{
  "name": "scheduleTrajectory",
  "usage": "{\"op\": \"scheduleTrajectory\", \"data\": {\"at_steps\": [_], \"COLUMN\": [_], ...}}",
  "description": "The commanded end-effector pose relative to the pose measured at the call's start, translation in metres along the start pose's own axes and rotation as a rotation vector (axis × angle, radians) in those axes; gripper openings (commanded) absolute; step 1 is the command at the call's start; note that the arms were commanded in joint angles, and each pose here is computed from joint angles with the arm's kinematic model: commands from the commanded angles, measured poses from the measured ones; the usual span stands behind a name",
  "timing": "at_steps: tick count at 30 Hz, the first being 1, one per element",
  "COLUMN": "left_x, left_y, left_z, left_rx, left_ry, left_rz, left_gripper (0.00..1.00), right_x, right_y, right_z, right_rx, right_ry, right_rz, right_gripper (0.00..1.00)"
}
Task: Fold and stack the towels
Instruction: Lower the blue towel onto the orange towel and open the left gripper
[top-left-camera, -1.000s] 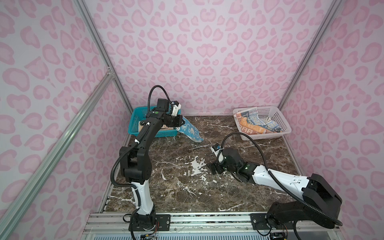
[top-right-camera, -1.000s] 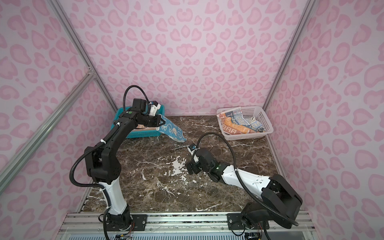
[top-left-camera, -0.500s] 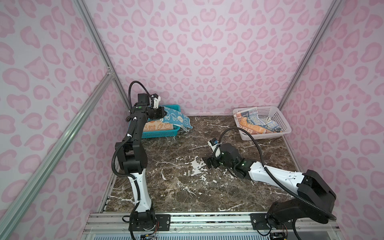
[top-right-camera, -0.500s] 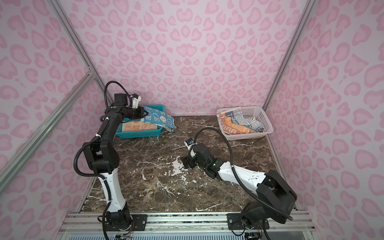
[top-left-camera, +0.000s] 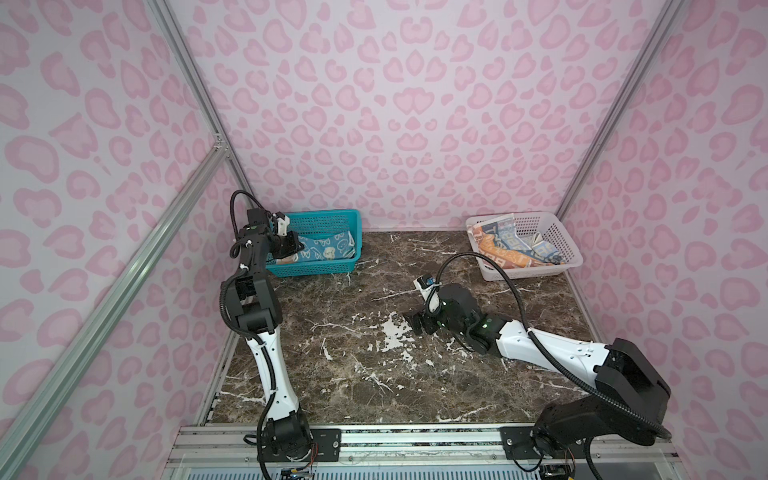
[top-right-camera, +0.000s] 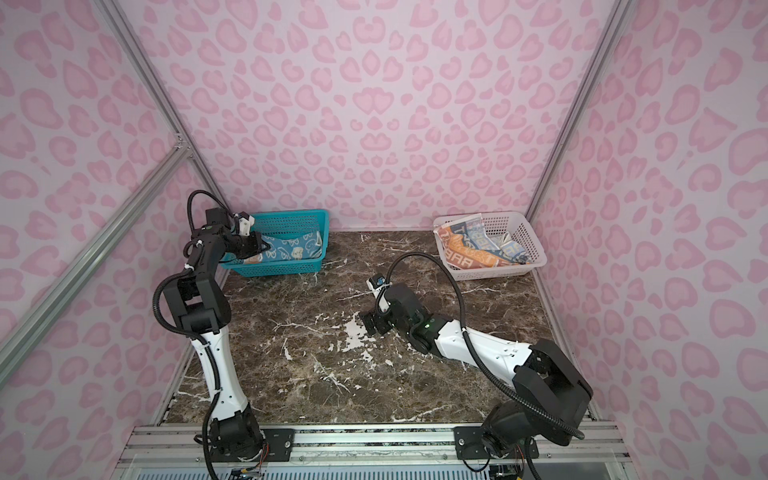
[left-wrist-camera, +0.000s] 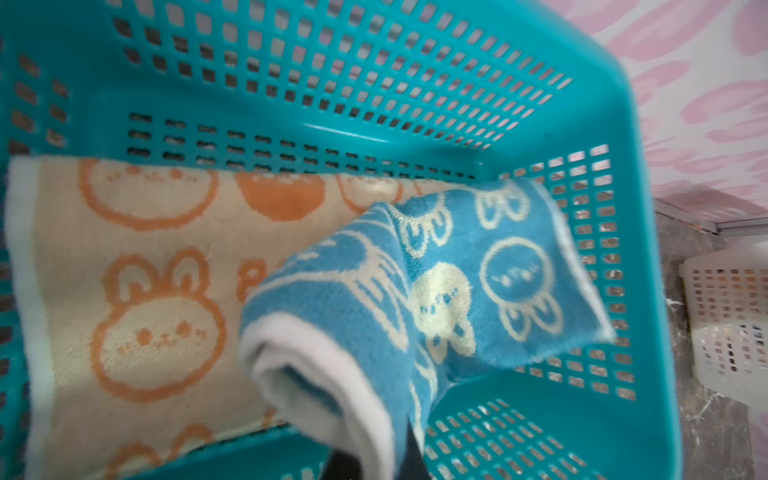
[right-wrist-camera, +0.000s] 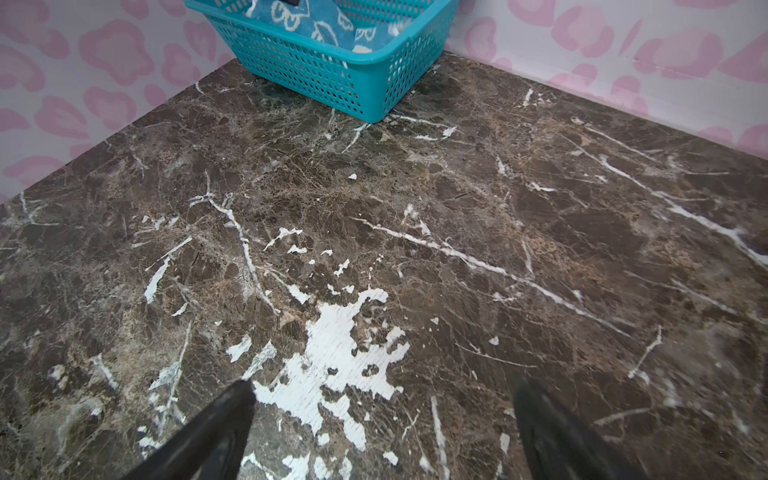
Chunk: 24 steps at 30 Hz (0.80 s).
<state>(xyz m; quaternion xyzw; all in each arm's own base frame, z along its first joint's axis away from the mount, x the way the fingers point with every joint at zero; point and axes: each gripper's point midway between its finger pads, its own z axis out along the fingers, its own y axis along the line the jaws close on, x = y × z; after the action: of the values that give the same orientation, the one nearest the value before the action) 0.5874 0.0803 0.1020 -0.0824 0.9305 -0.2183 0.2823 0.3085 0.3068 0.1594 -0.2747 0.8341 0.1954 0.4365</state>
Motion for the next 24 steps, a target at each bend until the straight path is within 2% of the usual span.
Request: {"op": "scheduleTrajectory", "data": {"at_steps": [1,5,7,13,17,24], "left_x": [0.0,-0.008,-0.013,-0.023,-0.029,-0.05], "left_y": [0.017,0.023,0.027,0.031,0.018,-0.024], "left_z": [0.001,-0.006,-0.011,-0.02,-0.033,-0.083], "left_rx": [-0.066,-0.113,-0.15,-0.195,-0.171,-0.152], "left_ry": [0.024,0.003,-0.014,-0.052,-0.081,-0.215], "left_rz": [0.021,0.052,0.068,0.04,0.014,0.062], "left_gripper": [0.04,0.06,0.13,0.58,0.81,0.83], "right_x": [0.002,0.0,0.0,-0.006,-0.021,-0.047], "right_y": [-0.002,-0.002,-0.001,-0.005,-0.025,-0.083], "right_z": [0.0,0.0,0.002,0.001,-0.009,-0.024], "right_rx": [0.012,0.013,0.011,0.022,0.092,0.233], "right_ry": [0.017,0.014,0.016,0.01,-0.023,-0.008], "right_rz": [-0.017,-0.016,-0.011,0.002,0.028,0.076], "right_gripper": [0.99,0.99,0.99,0.99,0.99,0.99]}}
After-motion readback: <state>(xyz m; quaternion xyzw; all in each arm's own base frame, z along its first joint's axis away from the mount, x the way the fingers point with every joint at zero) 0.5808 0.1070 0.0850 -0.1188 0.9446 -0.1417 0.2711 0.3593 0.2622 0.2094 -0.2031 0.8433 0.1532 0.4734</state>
